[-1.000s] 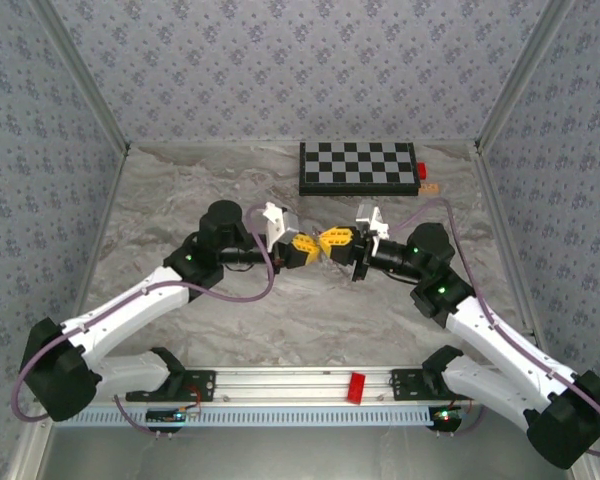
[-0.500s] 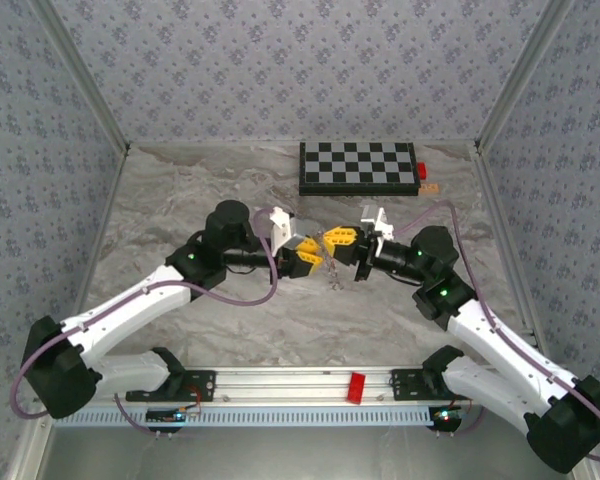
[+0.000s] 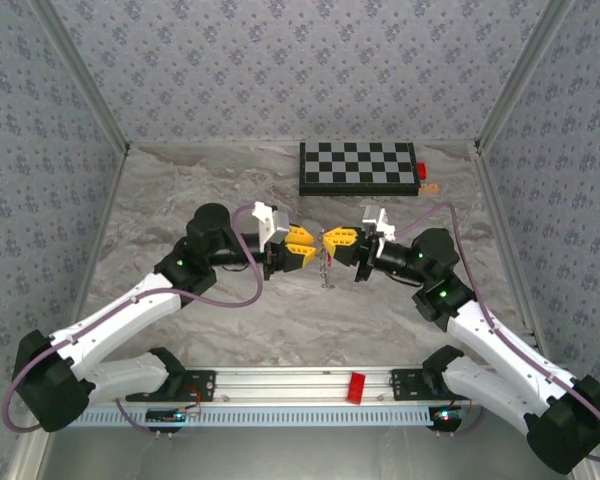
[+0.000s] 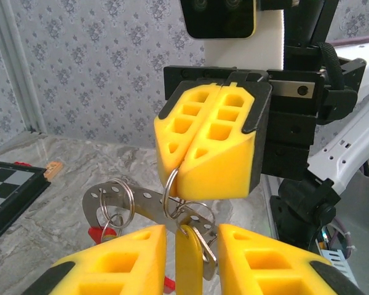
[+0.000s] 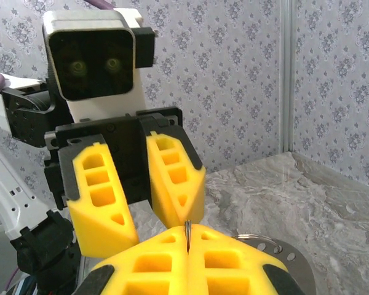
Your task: Put the keys on the keyring
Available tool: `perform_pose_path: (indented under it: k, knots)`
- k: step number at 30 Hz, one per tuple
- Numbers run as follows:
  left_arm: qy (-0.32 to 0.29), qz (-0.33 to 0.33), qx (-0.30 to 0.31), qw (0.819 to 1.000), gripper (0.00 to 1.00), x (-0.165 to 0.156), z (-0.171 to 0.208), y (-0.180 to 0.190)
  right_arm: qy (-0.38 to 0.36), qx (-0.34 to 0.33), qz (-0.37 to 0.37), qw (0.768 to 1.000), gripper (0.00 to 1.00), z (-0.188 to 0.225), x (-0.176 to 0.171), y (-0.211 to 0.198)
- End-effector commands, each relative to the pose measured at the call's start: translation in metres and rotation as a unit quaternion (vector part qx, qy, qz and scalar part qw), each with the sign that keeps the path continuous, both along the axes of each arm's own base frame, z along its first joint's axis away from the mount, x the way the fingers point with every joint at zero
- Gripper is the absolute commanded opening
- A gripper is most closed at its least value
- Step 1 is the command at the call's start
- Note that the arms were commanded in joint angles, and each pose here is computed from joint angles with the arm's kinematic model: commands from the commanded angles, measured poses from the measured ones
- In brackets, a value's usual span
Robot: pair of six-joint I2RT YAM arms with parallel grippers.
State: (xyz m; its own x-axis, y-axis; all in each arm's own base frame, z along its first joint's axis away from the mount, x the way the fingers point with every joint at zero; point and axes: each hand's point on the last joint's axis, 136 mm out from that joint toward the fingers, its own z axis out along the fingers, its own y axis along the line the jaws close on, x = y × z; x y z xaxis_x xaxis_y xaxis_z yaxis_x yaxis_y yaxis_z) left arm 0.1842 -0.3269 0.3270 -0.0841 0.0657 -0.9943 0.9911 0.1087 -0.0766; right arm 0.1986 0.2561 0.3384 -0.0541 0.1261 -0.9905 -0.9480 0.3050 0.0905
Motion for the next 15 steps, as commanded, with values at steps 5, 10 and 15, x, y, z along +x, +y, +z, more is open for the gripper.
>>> perform_pose_path:
  k: [5, 10, 15]
  knots:
    - [-0.008, -0.024, -0.034, 0.999, 0.25, -0.0034, 0.0217, -0.0046, -0.014, 0.013, 0.017, 1.0, 0.0, 0.0115, -0.0067, 0.0019]
    - [-0.009, -0.028, -0.036, 0.999, 0.25, -0.0026, 0.0235, -0.0063, -0.014, 0.011, 0.02, 1.0, 0.0, 0.0105, -0.0079, 0.003]
    - [-0.005, -0.022, -0.032, 0.999, 0.25, 0.0027, 0.0211, -0.0083, -0.016, 0.011, 0.029, 0.999, 0.0, 0.011, -0.0108, 0.0052]
